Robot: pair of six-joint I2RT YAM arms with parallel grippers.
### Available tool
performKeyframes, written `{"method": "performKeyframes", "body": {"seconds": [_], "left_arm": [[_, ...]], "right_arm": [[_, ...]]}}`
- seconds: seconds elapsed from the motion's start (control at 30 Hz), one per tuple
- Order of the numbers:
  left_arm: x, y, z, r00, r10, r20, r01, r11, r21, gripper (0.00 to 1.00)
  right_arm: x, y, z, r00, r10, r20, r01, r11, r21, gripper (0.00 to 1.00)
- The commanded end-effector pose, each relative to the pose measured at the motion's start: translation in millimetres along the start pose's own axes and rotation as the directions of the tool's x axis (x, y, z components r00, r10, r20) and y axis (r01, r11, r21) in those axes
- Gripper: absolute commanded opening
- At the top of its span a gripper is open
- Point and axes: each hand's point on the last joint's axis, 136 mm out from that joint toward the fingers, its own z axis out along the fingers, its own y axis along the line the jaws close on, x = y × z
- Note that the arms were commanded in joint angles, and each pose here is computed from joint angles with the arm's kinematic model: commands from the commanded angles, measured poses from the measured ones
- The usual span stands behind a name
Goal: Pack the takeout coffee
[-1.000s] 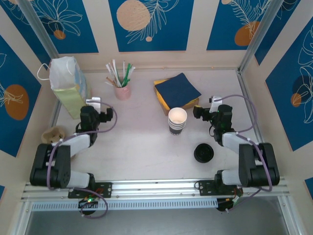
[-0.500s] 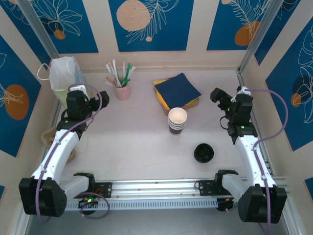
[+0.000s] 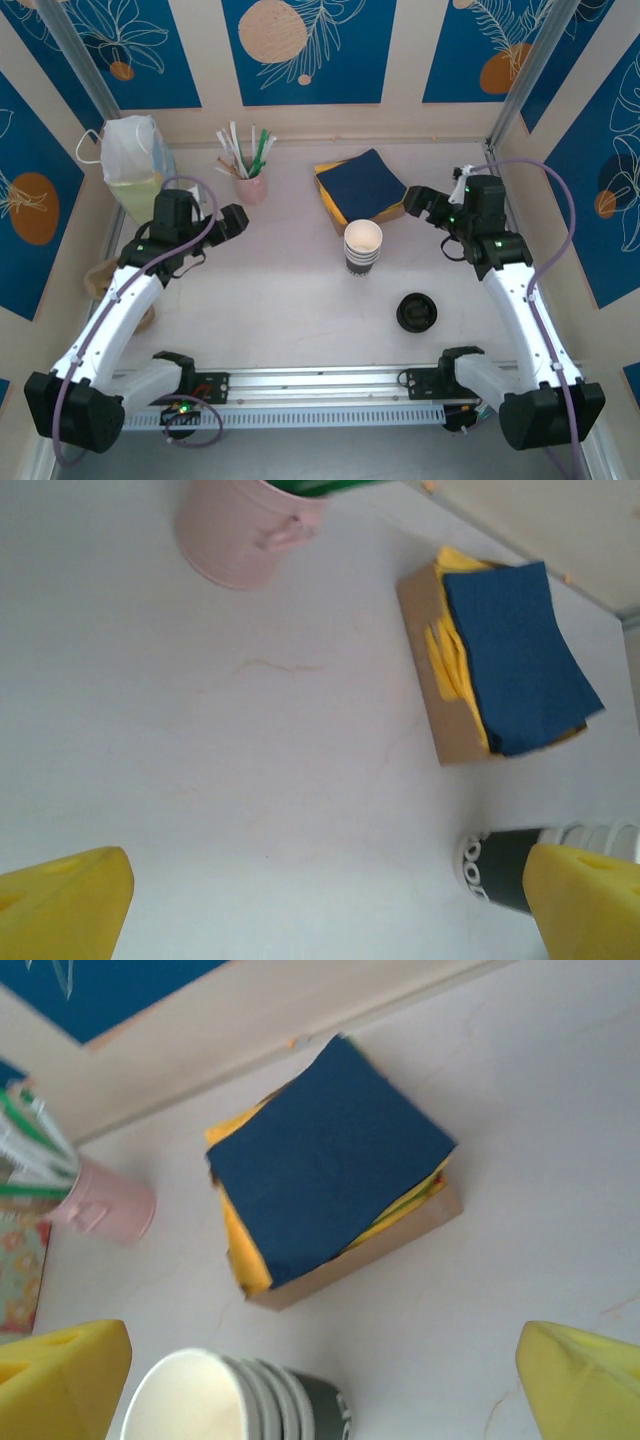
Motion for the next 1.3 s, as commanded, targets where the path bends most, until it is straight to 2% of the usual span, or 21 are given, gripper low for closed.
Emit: {"method": "performKeyframes", "body": {"seconds": [0.0,0.17,0.2,0.27,0.33,0.47,0.53,0.77,1.27], "left_arm": [[15,-10,-12,0.999,0.03,-0.046,-0.033,0.998,-0.062,1.0],[42,-35,-5,0.99,0.054,-0.131,-0.061,0.997,-0.044,1.0],[46,-40,-4,0.988,0.066,-0.139,-0.072,0.997,-0.04,1.0],[53,-52,-2,0.983,0.107,-0.151,-0.114,0.993,-0.034,1.0],[62,-62,1,0.974,0.144,-0.176,-0.151,0.988,-0.027,1.0],[75,-78,6,0.95,0.218,-0.221,-0.225,0.974,-0.005,1.0],[78,-82,7,0.946,0.23,-0.229,-0.238,0.971,-0.008,1.0],[78,-90,7,0.939,0.261,-0.225,-0.264,0.964,0.019,1.0],[81,-93,-2,0.933,0.29,-0.213,-0.28,0.957,0.079,1.0]], "right_arm": [[19,12,-4,0.986,-0.118,-0.117,0.119,0.993,-0.003,0.98],[40,35,-4,0.952,-0.148,-0.269,0.132,0.988,-0.077,0.65],[44,39,-4,0.944,-0.151,-0.294,0.131,0.988,-0.088,0.61],[53,44,-4,0.927,-0.152,-0.343,0.128,0.988,-0.091,0.6],[63,52,-3,0.907,-0.166,-0.386,0.133,0.985,-0.112,0.53],[82,60,3,0.863,-0.188,-0.47,0.148,0.981,-0.122,0.49],[90,62,7,0.838,-0.195,-0.51,0.153,0.98,-0.124,0.42],[105,46,19,0.799,-0.156,-0.581,0.176,0.984,-0.022,0.38],[109,41,42,0.785,-0.142,-0.604,0.191,0.981,0.018,0.31]]}}
